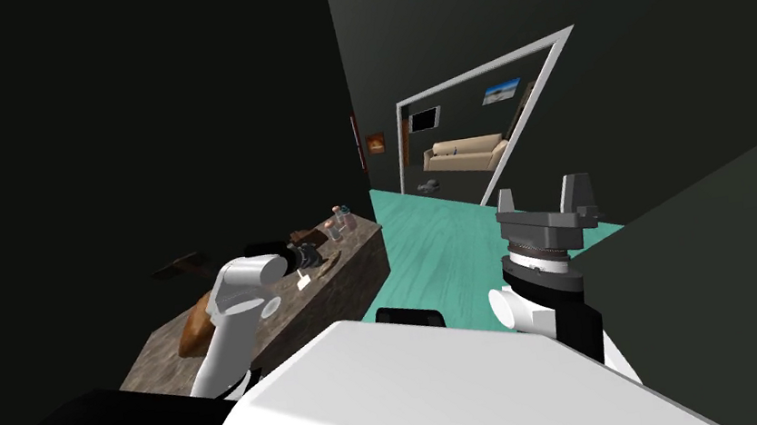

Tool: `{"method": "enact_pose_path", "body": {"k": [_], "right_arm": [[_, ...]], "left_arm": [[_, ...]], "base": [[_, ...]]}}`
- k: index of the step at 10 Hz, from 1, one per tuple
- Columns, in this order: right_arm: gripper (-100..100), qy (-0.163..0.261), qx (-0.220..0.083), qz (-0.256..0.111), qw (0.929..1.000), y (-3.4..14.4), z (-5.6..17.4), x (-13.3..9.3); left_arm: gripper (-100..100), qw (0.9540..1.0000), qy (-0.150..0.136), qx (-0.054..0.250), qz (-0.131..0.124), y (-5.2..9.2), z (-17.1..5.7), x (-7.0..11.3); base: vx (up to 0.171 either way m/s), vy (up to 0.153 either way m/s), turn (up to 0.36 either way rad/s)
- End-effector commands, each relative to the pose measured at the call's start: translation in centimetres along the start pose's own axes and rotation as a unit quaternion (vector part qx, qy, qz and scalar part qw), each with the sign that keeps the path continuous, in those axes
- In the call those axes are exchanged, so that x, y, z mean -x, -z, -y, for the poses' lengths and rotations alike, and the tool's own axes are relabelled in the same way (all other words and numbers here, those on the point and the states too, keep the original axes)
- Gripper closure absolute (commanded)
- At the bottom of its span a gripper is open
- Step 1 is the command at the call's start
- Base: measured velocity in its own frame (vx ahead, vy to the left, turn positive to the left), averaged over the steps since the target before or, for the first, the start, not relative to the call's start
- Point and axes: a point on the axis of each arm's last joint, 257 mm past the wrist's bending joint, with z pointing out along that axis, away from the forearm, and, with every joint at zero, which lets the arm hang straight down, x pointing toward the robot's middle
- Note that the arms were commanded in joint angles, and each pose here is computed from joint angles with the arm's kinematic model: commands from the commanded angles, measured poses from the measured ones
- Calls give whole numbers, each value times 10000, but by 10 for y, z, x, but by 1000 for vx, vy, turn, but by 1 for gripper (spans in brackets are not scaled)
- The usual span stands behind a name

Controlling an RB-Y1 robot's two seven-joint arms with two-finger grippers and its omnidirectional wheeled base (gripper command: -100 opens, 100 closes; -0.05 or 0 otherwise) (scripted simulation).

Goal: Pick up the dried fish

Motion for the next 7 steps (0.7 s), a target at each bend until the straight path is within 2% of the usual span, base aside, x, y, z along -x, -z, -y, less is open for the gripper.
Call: {"method": "enact_pose_path", "body": {"k": [1, 3, 4, 5, 6, 7], "right_arm": [[0, 0, 0, 0, 10000, 0, 0, 0], [0, 1, 0, 0, 10000, 0, 0, 0], [0, 1, 0, -1, 10000, 0, 0, 0], [0, 1, -1, 0, 10000, 0, 0, 0], [0, 1, 0, 0, 10000, 0, 0, 0], [0, 1, 0, 0, 10000, 0, 0, 0]], "left_arm": [[-100, 9980, 327, 443, 306, -9, -27, 24], [-100, 9893, 717, 1036, 733, -20, -68, 58], [-100, 9820, 902, 1348, 969, -24, -92, 77], [-100, 9814, 921, 1363, 988, -25, -93, 79], [-100, 9721, 1094, 1672, 1228, -28, -118, 98], [-100, 9721, 1094, 1672, 1228, -28, -118, 98]], "base": [[120, 77, -225], [141, 113, -166], [127, 149, -120], [83, 94, -26], [58, 81, -24], [50, 62, -35]]}}
